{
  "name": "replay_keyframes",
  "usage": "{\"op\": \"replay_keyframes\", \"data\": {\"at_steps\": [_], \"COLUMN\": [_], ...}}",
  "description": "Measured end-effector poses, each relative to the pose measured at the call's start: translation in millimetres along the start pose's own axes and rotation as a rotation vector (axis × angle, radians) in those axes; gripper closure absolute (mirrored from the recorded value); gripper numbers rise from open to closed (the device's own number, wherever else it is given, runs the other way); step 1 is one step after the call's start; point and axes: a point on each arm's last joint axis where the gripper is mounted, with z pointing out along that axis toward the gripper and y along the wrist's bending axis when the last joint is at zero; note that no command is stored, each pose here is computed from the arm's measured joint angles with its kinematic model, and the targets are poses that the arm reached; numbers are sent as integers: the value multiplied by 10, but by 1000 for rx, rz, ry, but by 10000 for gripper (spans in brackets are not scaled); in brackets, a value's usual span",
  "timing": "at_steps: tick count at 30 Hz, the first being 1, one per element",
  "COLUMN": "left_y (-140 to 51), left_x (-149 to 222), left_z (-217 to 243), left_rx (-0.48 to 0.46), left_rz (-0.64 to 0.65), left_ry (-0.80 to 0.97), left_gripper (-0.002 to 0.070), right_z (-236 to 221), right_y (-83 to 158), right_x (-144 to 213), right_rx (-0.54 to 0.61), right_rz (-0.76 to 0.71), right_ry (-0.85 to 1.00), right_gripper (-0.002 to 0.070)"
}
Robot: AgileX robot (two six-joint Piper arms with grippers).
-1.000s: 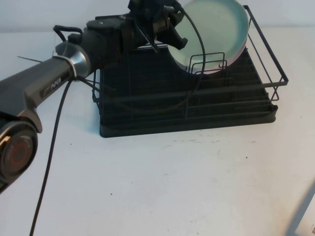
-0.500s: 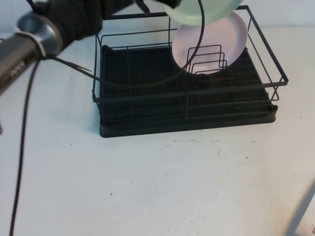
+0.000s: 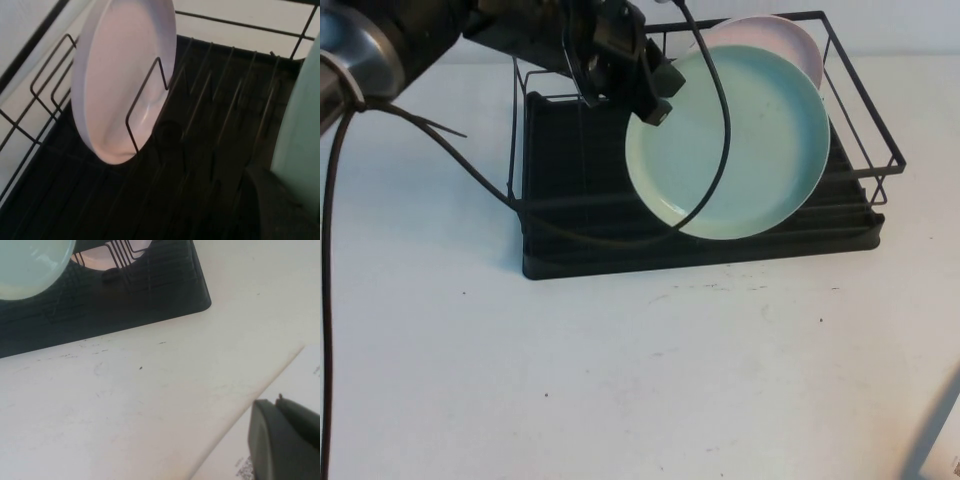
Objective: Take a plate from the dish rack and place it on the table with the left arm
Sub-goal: Place the plate from the table
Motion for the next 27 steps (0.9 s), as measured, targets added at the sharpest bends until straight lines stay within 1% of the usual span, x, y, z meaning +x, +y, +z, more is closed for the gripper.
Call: {"op": "replay_keyframes", "data": {"at_steps": [5, 7, 9, 11, 15, 18, 20, 23, 27], "left_y": [-5, -29, -95, -185, -343, -392, -438, -562, -794], "left_x": [-7, -13, -31, -51, -66, -55, 23, 213, 576], "left_z": [9, -1, -60, -158, -350, -397, -361, -304, -204], "left_rx": [2, 28, 90, 171, 308, 339, 357, 397, 463], "left_rz": [-29, -41, -64, -94, -189, -275, -325, -395, -485], "left_ry": [-18, -19, -8, 17, 97, 130, 160, 226, 342], "left_gripper": [648, 648, 648, 648, 648, 648, 648, 648, 648], "right_z": [0, 0, 0, 0, 0, 0, 0, 0, 0], "right_y": [0, 0, 0, 0, 0, 0, 0, 0, 0], "right_x": [0, 0, 0, 0, 0, 0, 2, 2, 2], "right_rx": [0, 0, 0, 0, 0, 0, 0, 0, 0], "right_rz": [0, 0, 0, 0, 0, 0, 0, 0, 0], "right_ry": [0, 0, 0, 0, 0, 0, 2, 2, 2], "right_gripper": [696, 696, 696, 696, 696, 696, 696, 696, 696]}}
